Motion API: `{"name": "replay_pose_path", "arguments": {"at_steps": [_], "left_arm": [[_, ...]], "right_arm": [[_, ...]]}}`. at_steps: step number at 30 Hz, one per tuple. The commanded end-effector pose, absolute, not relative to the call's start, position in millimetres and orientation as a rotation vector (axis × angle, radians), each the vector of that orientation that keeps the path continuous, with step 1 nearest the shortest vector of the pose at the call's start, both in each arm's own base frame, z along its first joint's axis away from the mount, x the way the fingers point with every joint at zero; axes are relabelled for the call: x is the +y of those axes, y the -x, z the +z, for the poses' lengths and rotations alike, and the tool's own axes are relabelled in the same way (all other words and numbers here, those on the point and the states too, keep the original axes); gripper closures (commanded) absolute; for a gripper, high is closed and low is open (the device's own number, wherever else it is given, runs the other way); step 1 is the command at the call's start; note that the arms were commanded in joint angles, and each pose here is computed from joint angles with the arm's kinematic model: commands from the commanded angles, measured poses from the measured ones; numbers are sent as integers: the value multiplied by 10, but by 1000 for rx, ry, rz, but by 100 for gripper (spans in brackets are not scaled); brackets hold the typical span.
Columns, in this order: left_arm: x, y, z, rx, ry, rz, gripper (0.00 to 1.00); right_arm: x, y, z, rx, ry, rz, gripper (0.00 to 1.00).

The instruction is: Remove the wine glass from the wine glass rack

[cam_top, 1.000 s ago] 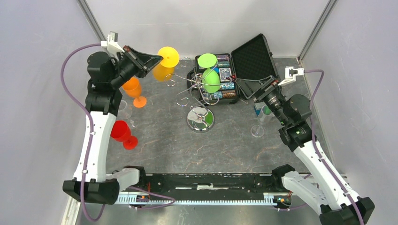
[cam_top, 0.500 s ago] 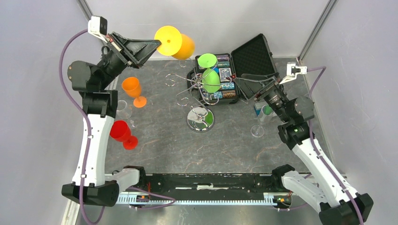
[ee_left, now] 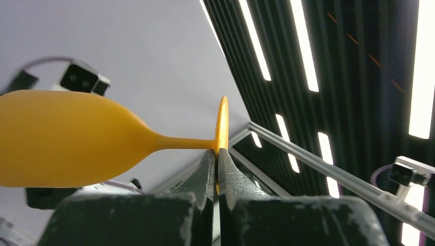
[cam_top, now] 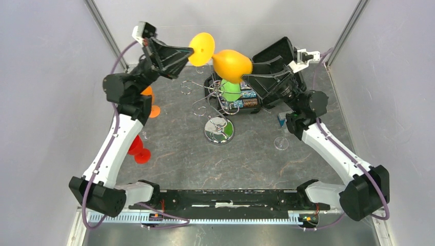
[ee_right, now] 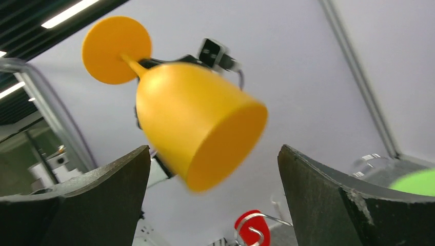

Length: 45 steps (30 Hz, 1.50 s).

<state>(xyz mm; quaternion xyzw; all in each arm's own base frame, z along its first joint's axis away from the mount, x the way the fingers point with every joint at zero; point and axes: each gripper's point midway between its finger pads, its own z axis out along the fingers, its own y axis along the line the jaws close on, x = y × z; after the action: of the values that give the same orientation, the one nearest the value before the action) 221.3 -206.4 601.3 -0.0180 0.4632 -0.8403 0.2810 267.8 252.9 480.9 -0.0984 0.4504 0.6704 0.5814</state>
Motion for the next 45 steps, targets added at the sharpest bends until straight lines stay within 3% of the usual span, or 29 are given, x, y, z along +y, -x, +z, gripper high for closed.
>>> {"name": "replay_pose_path", "arguments": {"at_steps": [1, 12, 14, 16, 18, 22, 30, 36, 38, 39, 45], "left_arm": [[-2207, -1818, 6204, 1160, -19, -2462, 98], [-2206, -1713, 6219, 1142, 12, -2437, 98], [-2188, -1687, 6243, 1130, 7, -2438, 98], [-2171, -1644, 6282, 1114, -8, -2439, 98], [-2162, -1619, 6308, 1107, -20, -2435, 98], [-2152, -1584, 6332, 1101, -33, -2433, 98], [-2173, -1615, 6250, 1127, -9, -2438, 98], [-2168, -1595, 6251, 1117, -26, -2463, 98], [-2163, -1572, 6257, 1110, -41, -2467, 98], [-2163, -1565, 6253, 1108, -46, -2465, 96], [-2173, -1482, 6246, 1068, -159, -2353, 46]], "right_arm": [[2524, -2135, 5408, 783, 428, 1636, 2], [2325, -1481, 5560, 552, 499, 1735, 30], [2309, -1444, 5568, 543, 500, 1736, 27], [2313, -1459, 5538, 560, 486, 1745, 11], [2299, -1469, 5510, 563, 466, 1752, 5], [2306, -1456, 5494, 564, 462, 1790, 10], [2492, -1435, 5648, 547, 518, 1851, 43], [2439, -1397, 5660, 496, 500, 1850, 89], [2417, -1402, 5660, 496, 484, 1828, 100], [2409, -1405, 5667, 499, 478, 1812, 100], [2380, -1475, 5676, 552, 445, 1676, 100]]}}
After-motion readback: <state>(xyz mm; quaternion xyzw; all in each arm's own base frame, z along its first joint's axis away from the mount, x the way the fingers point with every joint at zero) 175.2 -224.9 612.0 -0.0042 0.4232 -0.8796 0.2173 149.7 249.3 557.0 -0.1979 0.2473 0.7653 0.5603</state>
